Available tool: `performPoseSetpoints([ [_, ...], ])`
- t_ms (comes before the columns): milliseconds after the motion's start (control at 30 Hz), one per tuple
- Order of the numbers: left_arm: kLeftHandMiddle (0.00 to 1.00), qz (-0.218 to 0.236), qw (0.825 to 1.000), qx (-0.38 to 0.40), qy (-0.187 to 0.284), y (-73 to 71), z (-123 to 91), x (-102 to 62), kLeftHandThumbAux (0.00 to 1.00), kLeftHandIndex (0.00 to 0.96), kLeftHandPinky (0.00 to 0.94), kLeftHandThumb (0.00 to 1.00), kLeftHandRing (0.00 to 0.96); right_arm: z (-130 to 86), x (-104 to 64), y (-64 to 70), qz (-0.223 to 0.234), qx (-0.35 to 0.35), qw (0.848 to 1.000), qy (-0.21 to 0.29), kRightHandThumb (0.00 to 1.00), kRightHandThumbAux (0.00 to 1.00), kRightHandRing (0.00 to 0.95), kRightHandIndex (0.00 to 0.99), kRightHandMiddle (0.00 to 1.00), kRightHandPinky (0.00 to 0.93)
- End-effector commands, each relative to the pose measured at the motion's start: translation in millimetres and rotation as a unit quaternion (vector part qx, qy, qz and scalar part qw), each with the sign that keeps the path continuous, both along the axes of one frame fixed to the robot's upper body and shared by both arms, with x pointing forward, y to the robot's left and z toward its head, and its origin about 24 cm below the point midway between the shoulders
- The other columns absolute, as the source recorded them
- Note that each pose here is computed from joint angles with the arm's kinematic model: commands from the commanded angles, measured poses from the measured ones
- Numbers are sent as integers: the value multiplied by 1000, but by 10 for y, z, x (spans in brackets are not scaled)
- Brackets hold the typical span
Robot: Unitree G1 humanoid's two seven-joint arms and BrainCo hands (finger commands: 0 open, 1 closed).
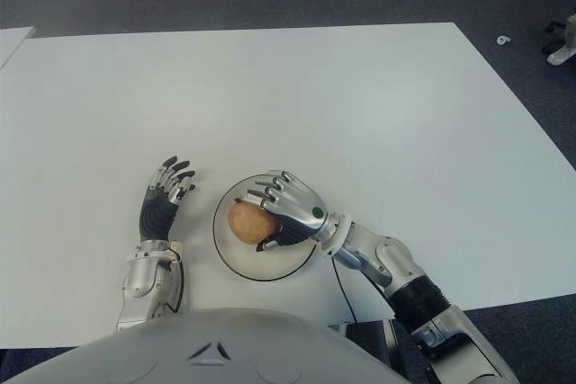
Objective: Put the apples into the plate.
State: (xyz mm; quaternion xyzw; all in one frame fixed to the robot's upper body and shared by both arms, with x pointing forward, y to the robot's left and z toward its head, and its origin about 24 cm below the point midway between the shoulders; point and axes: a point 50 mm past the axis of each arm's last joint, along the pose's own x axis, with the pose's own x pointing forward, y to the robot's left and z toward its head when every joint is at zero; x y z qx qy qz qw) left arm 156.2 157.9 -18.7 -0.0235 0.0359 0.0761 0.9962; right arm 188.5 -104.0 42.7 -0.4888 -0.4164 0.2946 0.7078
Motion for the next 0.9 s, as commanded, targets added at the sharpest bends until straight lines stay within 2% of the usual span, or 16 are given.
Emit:
performPoseSetpoints([
  [33,232,4,999,1,32,7,-107,-54,593,167,348,397,289,92,32,-6,0,8,1000,-12,302,524,270,241,302,273],
  [67,231,4,999,1,32,7,-108,-54,593,168,345,399,287,94,31,-8,-1,8,1000,-13,234,509,200,167,227,205],
  [100,231,3,999,0,32,8,-110,-54,593,168,344,399,287,92,28,-18,-6,-1,1000,-24,210,503,175,141,201,181],
  [167,231,2,999,-2,32,9,-111,-53,600,167,340,409,283,90,25,-29,-10,-11,999,-37,110,475,71,57,84,74],
  [267,229,1,999,-5,32,15,-115,-52,607,162,332,419,279,71,24,-43,-15,-15,998,-51,50,445,23,18,28,24],
  [567,222,3,1000,-7,28,32,-115,-53,626,148,284,450,256,54,45,-71,-18,-15,996,-80,4,327,0,0,0,0],
  [900,213,0,1000,-1,21,39,-110,-54,638,144,273,455,240,55,59,-77,-17,-4,996,-92,19,277,0,0,0,0],
])
